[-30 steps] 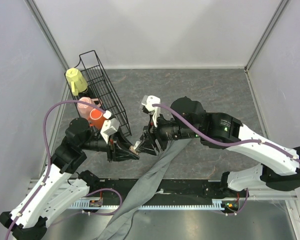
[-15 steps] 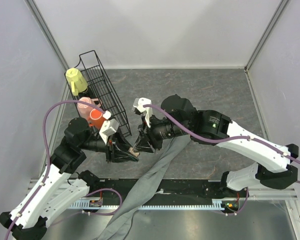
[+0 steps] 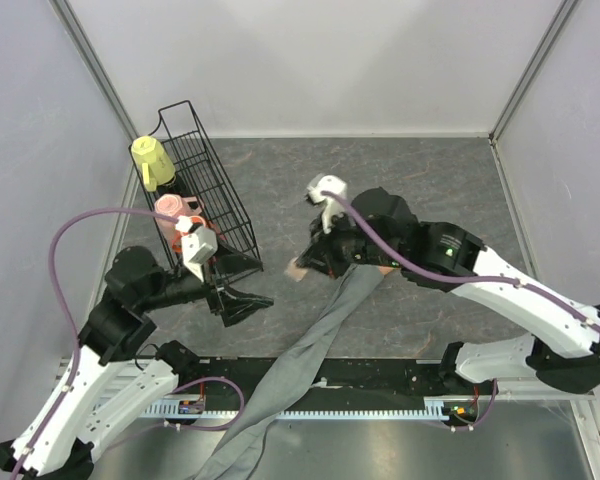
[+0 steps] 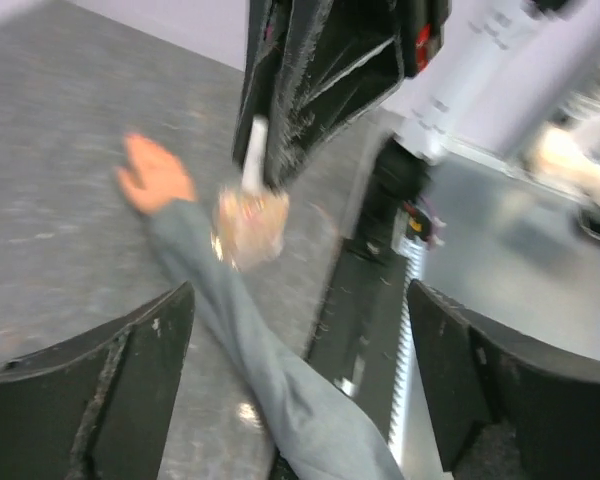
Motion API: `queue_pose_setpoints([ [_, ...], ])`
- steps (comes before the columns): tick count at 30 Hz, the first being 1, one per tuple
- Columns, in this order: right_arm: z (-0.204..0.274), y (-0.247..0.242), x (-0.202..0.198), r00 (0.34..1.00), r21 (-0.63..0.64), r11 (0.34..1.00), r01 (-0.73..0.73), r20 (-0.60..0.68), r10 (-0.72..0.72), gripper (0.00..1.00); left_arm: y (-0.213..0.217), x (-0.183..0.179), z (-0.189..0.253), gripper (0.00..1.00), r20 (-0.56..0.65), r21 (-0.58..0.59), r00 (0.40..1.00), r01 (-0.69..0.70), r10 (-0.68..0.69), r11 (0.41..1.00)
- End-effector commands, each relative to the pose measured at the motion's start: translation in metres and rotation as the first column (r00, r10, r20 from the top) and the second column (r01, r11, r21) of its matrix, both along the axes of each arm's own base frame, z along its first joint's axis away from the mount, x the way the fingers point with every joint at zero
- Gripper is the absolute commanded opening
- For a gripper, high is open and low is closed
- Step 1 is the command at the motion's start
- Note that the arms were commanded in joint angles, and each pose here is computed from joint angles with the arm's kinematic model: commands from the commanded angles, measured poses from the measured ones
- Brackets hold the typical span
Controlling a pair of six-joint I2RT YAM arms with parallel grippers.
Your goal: Paint the nails
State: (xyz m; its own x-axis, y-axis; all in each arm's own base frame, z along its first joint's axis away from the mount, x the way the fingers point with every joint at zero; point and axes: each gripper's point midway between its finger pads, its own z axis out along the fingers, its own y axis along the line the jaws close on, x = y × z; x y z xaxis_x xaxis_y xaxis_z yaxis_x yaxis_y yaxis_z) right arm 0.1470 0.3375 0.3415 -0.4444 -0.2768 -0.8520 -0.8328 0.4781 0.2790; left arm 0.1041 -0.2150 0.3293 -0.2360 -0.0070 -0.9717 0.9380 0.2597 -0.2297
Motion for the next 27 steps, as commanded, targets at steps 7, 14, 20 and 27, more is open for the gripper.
queue_pose_setpoints([
  [7,-0.088,-0.257,0.148,0.300,-0.193,0.266,0.944,0.175,-0.938,0.00,0.042,0.028,0.029,0.97,0.132,-0.067,0.933,-0.329,0.335,0.942],
  [14,-0.176,-0.383,0.162,-0.131,-0.252,-0.150,0.956,0.092,-0.987,0.00,0.044,0.014,0.031,0.95,0.119,-0.088,0.943,-0.302,0.311,0.949],
  [20,-0.230,-0.434,0.150,-0.292,-0.343,-0.299,0.890,0.072,-0.954,0.00,0.049,0.007,0.035,0.95,0.127,-0.096,0.942,-0.299,0.310,0.949],
  [27,-0.249,-0.446,0.143,-0.327,-0.365,-0.342,0.866,0.106,-0.939,0.00,0.050,0.005,0.033,0.95,0.121,-0.093,0.943,-0.300,0.310,0.949],
])
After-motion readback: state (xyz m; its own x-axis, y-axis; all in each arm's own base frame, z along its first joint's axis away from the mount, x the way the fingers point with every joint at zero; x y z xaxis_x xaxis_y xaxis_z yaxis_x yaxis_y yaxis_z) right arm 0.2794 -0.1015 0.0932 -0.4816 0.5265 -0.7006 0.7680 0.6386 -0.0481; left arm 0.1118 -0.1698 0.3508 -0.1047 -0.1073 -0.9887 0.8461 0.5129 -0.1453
